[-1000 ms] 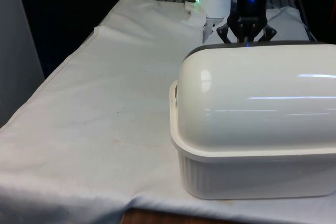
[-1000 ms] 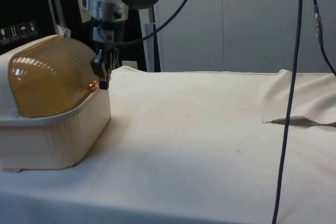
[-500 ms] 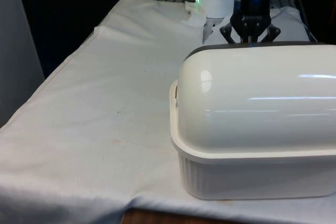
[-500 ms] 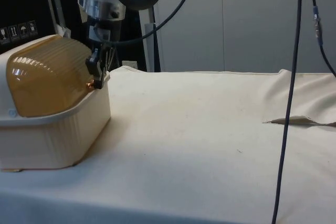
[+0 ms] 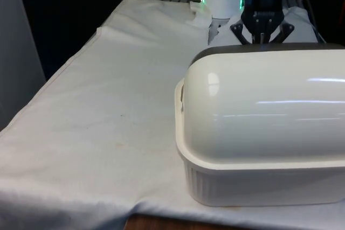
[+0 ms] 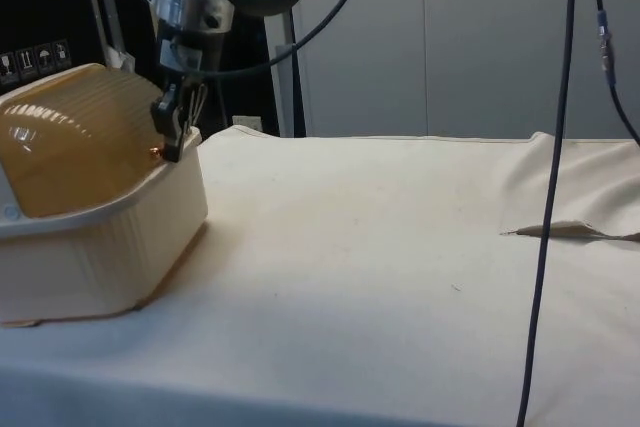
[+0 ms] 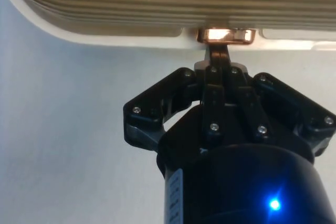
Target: Open the lid, then close it.
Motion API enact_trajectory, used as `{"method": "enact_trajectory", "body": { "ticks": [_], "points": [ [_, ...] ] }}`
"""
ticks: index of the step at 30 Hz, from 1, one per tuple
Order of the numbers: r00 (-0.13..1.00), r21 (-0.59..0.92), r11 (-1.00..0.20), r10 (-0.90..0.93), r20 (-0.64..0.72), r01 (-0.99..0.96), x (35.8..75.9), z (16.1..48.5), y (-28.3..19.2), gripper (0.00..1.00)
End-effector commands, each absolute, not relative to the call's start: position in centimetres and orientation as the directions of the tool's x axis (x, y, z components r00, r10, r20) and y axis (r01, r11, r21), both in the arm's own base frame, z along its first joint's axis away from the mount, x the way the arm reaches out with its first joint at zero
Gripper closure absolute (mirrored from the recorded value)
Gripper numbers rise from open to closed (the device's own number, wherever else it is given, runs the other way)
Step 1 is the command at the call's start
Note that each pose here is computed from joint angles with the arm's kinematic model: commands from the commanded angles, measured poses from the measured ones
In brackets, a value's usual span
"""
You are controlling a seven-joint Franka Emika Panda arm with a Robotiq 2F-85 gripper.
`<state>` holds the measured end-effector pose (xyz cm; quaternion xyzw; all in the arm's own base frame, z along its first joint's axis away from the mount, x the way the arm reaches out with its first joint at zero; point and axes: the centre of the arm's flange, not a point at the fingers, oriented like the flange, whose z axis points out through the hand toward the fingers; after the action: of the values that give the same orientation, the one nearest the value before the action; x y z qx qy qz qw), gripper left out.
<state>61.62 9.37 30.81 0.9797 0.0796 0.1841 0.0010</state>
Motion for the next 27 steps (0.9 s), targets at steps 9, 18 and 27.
{"method": "enact_trajectory", "body": {
  "ticks": [9,18,27],
  "points": [
    [0.903,0.029,-0.987,0.157,0.4,0.159,61.7,32.4,9.5,1.0],
    [0.893,0.032,-0.986,0.16,0.422,0.161,61.8,33.9,9.3,1.0],
    [0.878,0.031,-0.987,0.157,0.452,0.161,62.0,35.4,9.3,1.0]
  ]
}}
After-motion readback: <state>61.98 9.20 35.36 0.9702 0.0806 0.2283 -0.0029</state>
